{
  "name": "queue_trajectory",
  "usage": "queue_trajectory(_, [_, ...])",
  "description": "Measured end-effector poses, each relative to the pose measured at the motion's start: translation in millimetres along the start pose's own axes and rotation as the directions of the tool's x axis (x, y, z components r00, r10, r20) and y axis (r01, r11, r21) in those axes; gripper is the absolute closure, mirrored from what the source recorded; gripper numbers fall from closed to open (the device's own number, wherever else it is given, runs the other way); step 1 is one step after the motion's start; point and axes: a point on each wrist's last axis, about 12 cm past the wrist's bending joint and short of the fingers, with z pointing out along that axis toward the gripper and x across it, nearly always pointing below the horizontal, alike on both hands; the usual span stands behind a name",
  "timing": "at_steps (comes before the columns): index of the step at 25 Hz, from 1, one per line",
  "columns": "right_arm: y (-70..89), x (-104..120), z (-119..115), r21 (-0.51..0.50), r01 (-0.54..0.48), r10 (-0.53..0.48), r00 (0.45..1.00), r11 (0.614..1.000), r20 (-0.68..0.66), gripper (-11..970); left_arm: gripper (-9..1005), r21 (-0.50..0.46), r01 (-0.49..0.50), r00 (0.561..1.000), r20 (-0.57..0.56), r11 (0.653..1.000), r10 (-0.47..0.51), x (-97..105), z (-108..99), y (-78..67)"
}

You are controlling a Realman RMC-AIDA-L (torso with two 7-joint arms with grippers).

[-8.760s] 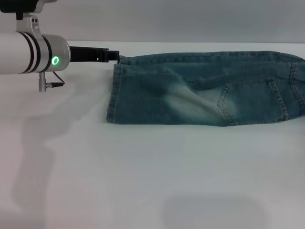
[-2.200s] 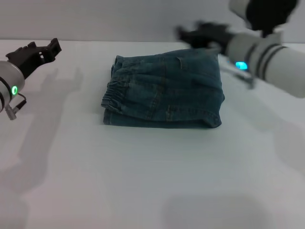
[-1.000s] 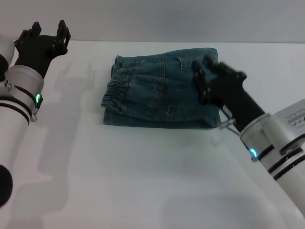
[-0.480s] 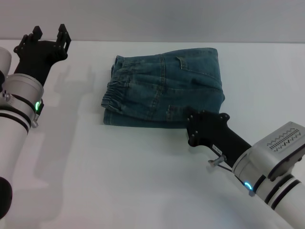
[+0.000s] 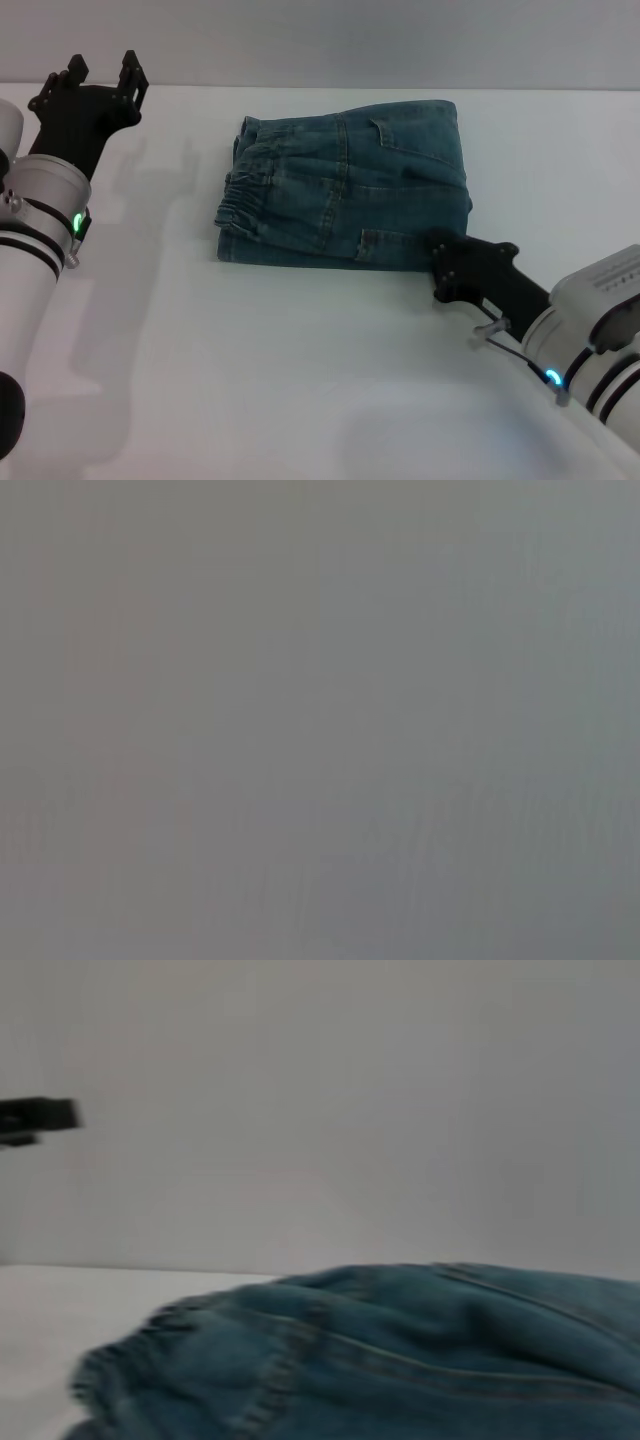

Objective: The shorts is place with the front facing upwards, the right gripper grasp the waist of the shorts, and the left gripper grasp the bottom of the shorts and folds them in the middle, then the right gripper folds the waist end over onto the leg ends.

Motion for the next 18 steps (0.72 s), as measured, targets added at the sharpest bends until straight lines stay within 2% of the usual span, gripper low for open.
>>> queue_trajectory(8, [-11.1, -5, 0, 0.030, 0.026, -0.026, 0.999, 0.999, 0.018, 936, 376, 0.004, -0.004, 1.000, -0.004, 1.000, 0.004, 0, 2, -0.8])
queue_trajectory(18, [-44.2, -13, -1, 0.152, 0.047, -0.052, 0.998, 0.987, 0.029, 924, 366, 0.025, -0.023, 1.000, -0.014, 0.999, 0.023, 2, 7, -5.4])
